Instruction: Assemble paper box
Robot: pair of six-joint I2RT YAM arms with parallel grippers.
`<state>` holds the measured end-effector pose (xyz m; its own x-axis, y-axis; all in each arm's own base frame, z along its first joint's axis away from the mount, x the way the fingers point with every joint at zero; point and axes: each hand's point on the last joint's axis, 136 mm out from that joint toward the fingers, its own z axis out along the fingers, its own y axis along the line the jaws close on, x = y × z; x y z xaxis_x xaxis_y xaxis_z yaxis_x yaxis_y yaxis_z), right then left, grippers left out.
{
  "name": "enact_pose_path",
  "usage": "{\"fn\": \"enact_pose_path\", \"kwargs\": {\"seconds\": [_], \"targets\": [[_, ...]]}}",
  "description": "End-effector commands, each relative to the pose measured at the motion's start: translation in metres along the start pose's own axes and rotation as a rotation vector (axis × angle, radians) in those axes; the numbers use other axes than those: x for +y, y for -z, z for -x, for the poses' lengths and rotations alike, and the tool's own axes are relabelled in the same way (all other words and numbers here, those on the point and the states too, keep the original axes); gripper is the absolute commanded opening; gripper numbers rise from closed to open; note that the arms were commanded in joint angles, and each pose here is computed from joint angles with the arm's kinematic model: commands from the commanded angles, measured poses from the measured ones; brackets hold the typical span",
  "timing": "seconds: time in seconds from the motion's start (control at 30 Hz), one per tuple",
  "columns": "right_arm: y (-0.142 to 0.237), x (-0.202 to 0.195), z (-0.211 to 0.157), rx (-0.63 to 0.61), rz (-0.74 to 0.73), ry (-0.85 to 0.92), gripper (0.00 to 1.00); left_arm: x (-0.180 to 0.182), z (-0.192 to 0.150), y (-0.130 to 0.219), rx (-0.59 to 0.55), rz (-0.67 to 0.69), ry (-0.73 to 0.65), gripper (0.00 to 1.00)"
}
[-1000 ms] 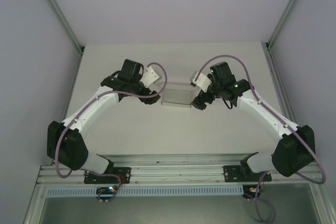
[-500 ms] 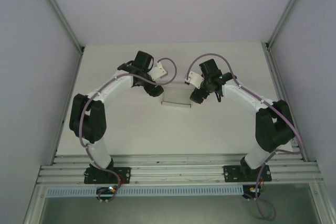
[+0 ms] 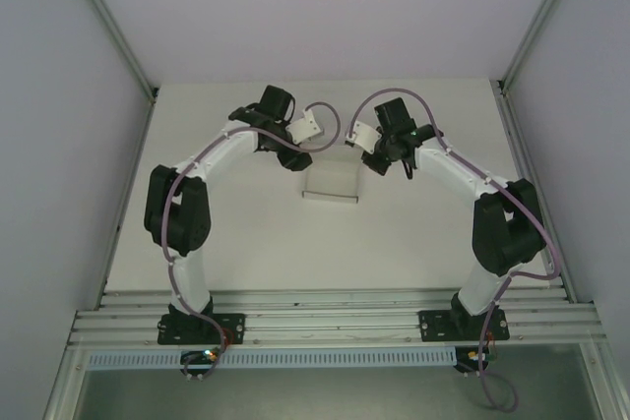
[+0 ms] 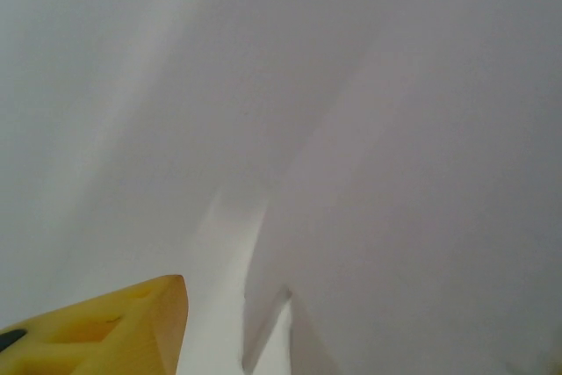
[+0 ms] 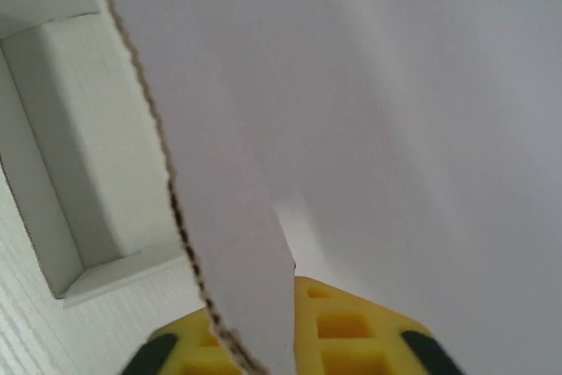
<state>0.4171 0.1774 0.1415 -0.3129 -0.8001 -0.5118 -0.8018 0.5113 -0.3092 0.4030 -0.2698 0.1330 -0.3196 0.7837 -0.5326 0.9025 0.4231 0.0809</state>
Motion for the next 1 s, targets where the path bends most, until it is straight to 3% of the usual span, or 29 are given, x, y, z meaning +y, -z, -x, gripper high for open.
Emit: {"fn": "enact_pose_path", "kwargs": {"seconds": [0.0,0.1,0.43,0.57,0.63,0.73,0.97], "targets": [[0.008,0.010,0.000,0.003,0.082,0.044,0.00,-0.005,-0.004,0.000,0.011,-0.054,-0.016,0.62],[0.012,0.014,-0.001,-0.008,0.129,0.058,0.00,-0.001,-0.007,0.003,0.000,-0.067,0.003,0.59],[0.014,0.012,0.003,-0.025,0.145,0.059,0.00,-0.014,-0.002,0.006,-0.011,-0.116,-0.012,0.35],[0.015,0.015,0.002,-0.024,0.159,0.055,0.00,-0.016,0.001,0.004,-0.011,-0.110,-0.015,0.18],[0.014,0.012,0.001,-0.014,0.139,0.046,0.00,-0.013,0.004,0.003,-0.010,-0.093,-0.002,0.00],[0.011,-0.002,0.006,-0.015,0.055,-0.024,0.00,0.001,0.009,0.002,-0.002,-0.011,0.074,0.00],[0.018,-0.023,0.042,-0.118,-0.101,-0.486,0.00,0.026,0.029,0.005,-0.085,0.237,0.359,0.00]]}}
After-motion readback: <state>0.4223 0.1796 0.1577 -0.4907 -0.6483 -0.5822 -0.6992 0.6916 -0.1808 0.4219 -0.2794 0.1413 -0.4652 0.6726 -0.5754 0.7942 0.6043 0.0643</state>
